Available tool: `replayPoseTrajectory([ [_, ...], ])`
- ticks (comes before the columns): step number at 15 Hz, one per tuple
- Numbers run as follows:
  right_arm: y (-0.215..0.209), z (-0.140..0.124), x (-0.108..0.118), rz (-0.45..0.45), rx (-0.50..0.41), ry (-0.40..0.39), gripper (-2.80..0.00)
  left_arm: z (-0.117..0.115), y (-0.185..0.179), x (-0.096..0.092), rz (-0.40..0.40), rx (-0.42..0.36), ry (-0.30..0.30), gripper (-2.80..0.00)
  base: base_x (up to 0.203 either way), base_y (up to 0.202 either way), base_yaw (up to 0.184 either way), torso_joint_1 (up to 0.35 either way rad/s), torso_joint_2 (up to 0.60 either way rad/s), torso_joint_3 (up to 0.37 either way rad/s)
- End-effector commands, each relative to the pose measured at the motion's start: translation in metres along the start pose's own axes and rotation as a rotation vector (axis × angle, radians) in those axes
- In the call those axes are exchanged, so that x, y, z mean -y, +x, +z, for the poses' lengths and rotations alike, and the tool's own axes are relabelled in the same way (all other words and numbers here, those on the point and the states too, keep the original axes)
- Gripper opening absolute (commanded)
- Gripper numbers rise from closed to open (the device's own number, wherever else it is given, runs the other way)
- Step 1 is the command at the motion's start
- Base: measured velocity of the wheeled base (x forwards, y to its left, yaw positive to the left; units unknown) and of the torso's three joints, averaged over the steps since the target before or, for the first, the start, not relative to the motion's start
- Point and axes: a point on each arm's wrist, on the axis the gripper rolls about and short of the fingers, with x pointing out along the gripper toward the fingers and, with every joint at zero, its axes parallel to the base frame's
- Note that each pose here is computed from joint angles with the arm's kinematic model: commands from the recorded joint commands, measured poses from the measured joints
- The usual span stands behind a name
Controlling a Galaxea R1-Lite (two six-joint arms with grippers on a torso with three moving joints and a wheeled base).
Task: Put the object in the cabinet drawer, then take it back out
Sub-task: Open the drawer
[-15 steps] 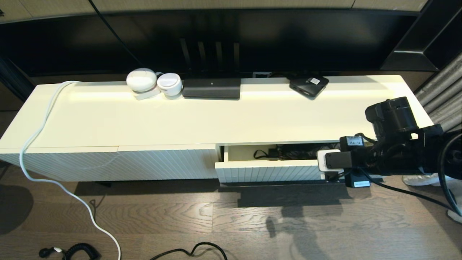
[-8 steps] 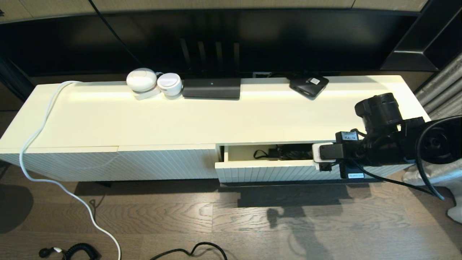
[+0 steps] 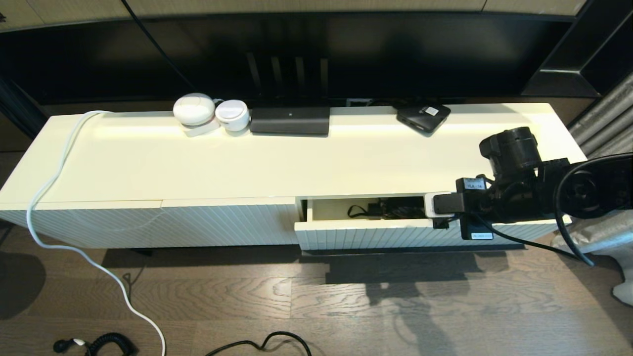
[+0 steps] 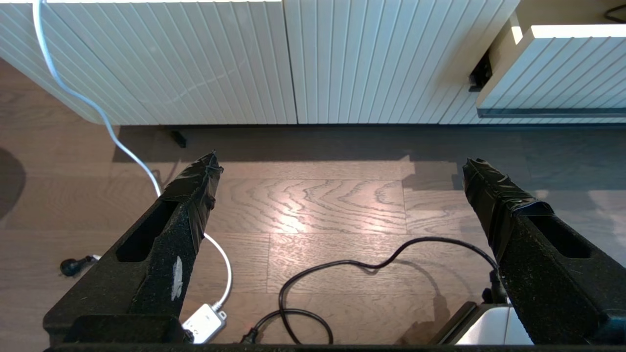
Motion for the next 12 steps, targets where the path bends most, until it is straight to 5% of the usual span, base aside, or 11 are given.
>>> replayPoseTrajectory([
  [1, 0.006, 0.0, 0.0, 0.008, -0.003, -0.007, -2.8, 0.0, 0.0, 0.0, 0.001, 0.0, 0.0, 0.0, 0.0, 0.0, 0.0, 0.0, 0.0, 0.0],
  [12, 0.024, 0.0, 0.009, -0.009, -0.023, 0.016, -2.8, 0.0, 0.0, 0.0, 0.001, 0.0, 0.0, 0.0, 0.0, 0.0, 0.0, 0.0, 0.0, 0.0],
])
